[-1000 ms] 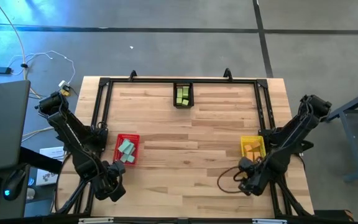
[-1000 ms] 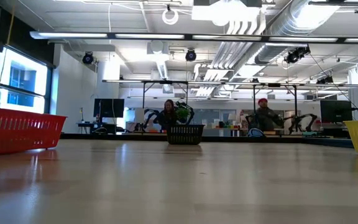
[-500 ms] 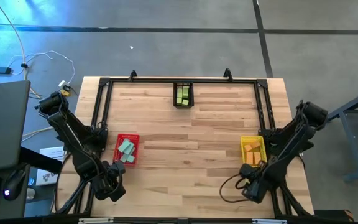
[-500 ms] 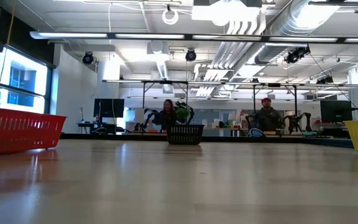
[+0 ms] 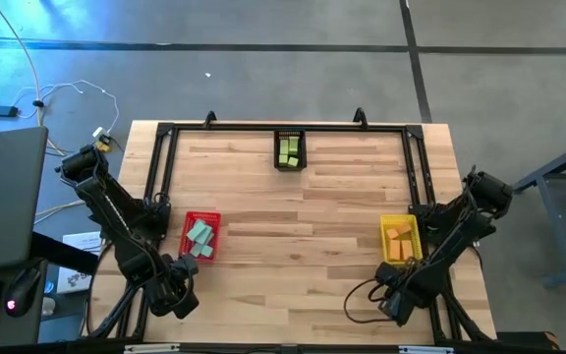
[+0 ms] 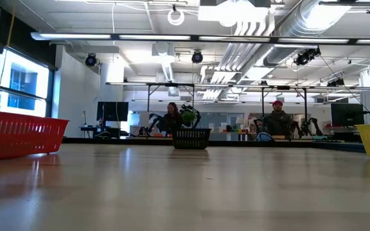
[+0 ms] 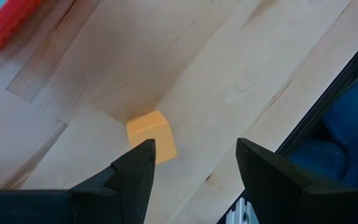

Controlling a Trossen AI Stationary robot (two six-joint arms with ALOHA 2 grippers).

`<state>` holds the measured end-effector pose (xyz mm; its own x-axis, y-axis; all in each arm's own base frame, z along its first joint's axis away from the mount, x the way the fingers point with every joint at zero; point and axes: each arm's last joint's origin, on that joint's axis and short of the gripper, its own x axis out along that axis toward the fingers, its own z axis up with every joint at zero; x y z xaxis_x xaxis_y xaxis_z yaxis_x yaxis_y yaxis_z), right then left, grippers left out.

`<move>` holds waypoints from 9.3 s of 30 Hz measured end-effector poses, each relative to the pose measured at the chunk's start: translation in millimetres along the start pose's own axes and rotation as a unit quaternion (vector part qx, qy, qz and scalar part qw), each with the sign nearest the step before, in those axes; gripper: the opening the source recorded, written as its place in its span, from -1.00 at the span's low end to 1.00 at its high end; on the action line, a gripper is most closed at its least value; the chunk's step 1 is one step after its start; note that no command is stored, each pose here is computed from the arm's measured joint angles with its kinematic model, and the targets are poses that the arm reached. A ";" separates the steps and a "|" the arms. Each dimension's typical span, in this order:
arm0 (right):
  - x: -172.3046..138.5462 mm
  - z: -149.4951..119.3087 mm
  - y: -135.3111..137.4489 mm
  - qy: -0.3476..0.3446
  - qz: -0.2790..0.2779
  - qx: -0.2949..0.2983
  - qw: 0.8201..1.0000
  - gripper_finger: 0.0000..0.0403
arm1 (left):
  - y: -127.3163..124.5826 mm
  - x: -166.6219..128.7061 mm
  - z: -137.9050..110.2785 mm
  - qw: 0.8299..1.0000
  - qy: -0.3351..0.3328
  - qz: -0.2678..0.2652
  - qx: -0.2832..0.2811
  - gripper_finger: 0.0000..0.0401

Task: Sort & place blocks by color
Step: Put the green block into the black bin, then put the yellow block into the yellow bin

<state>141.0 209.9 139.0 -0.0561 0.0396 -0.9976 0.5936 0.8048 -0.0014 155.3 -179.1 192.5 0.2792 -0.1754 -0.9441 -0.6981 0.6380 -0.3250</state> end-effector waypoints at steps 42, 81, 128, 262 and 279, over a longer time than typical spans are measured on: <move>-101.0 220.6 8.0 -0.465 0.012 -0.033 0.885 -0.45 | 2.3 9.4 -7.7 0.999 0.005 0.030 -0.011 0.05; -67.8 383.6 -150.1 -0.485 0.008 0.145 0.862 -0.24 | 5.3 8.4 -21.9 0.999 -0.014 0.027 -0.019 0.05; -156.9 298.4 -100.0 -0.445 0.211 -0.051 0.869 0.12 | 3.9 57.2 -28.6 0.994 -0.034 0.096 -0.029 -0.11; -152.3 160.6 64.0 -0.621 -0.016 -0.364 0.694 -0.45 | -67.6 -4.1 203.0 0.794 -0.469 -0.360 0.142 -0.25; -124.3 155.9 44.0 -0.522 0.000 -0.206 0.827 -0.47 | -47.2 19.3 212.9 0.859 -0.415 -0.239 0.181 -0.01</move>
<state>299.2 148.1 252.2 0.7963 -0.3207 -0.5129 0.2569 0.9469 -0.1933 334.0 -53.0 201.5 0.9556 0.0165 -0.2943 -0.1640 0.8594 -0.4843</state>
